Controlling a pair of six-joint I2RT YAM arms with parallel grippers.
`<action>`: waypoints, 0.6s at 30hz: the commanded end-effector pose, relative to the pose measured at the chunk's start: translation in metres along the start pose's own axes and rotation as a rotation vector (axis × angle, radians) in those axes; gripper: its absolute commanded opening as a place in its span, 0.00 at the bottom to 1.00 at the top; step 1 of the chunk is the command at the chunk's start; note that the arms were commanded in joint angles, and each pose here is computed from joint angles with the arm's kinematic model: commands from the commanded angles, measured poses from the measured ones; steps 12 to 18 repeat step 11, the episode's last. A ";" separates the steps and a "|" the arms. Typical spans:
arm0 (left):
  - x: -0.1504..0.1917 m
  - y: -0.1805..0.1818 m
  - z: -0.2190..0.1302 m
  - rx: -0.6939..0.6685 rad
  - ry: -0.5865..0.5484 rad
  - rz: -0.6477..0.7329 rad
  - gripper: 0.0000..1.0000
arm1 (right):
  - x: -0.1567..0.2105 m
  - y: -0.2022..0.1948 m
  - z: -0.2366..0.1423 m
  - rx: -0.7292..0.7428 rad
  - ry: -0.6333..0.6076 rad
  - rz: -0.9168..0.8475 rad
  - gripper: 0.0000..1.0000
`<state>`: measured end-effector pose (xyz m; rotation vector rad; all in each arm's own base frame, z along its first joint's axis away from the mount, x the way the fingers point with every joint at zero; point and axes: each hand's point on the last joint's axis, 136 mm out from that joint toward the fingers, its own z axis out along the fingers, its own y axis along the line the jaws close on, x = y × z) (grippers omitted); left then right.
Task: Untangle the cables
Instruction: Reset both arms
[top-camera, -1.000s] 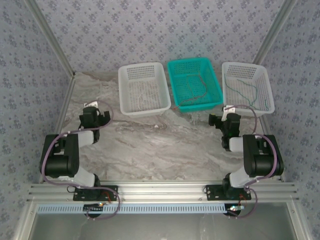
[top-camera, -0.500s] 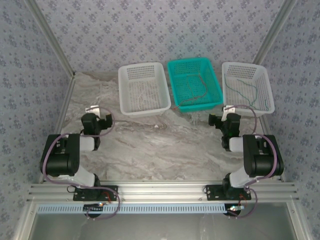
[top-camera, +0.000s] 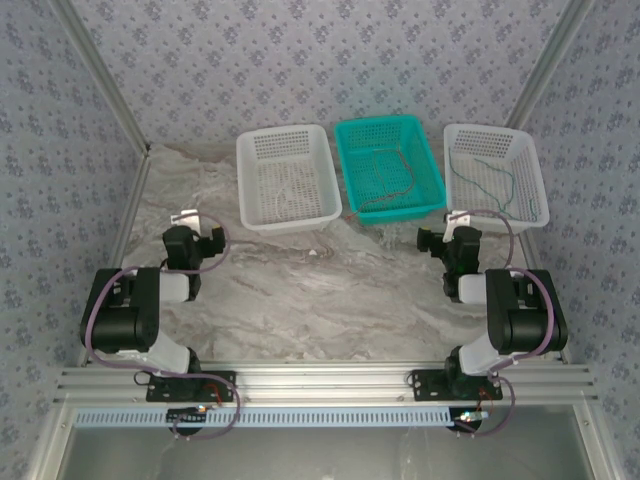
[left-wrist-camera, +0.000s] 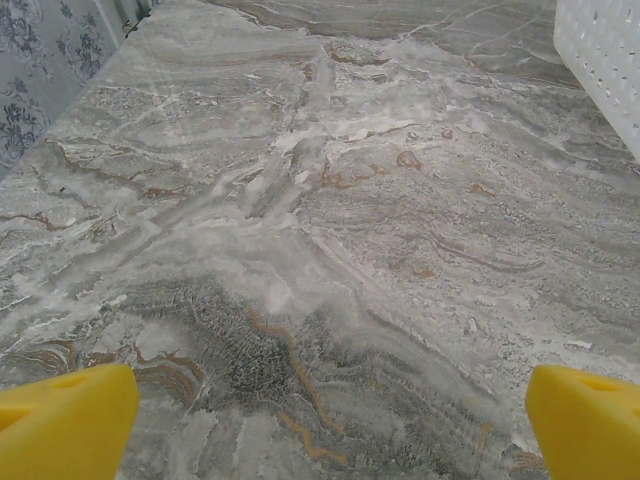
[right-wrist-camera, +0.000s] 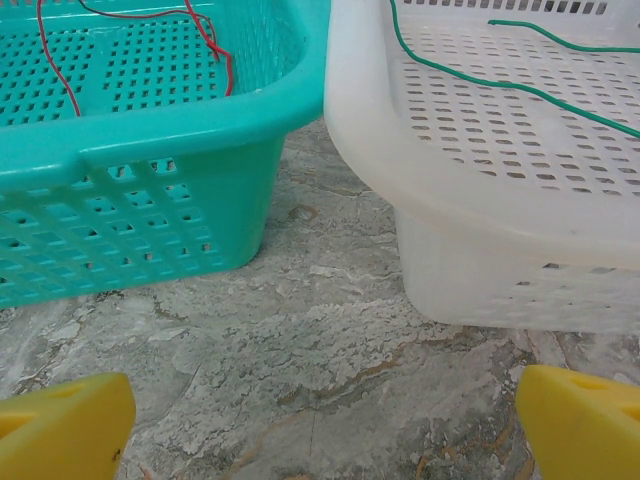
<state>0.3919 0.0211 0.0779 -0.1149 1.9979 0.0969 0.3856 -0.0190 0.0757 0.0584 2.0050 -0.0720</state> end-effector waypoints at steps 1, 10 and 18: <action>-0.012 -0.002 -0.001 0.012 -0.041 0.001 1.00 | -0.010 -0.001 0.002 -0.005 -0.023 -0.012 1.00; -0.012 -0.002 -0.001 0.012 -0.042 0.000 0.99 | -0.010 0.000 0.001 -0.002 -0.027 -0.017 1.00; -0.012 -0.002 -0.001 0.012 -0.042 0.001 0.99 | -0.010 0.000 0.001 0.001 -0.025 -0.015 1.00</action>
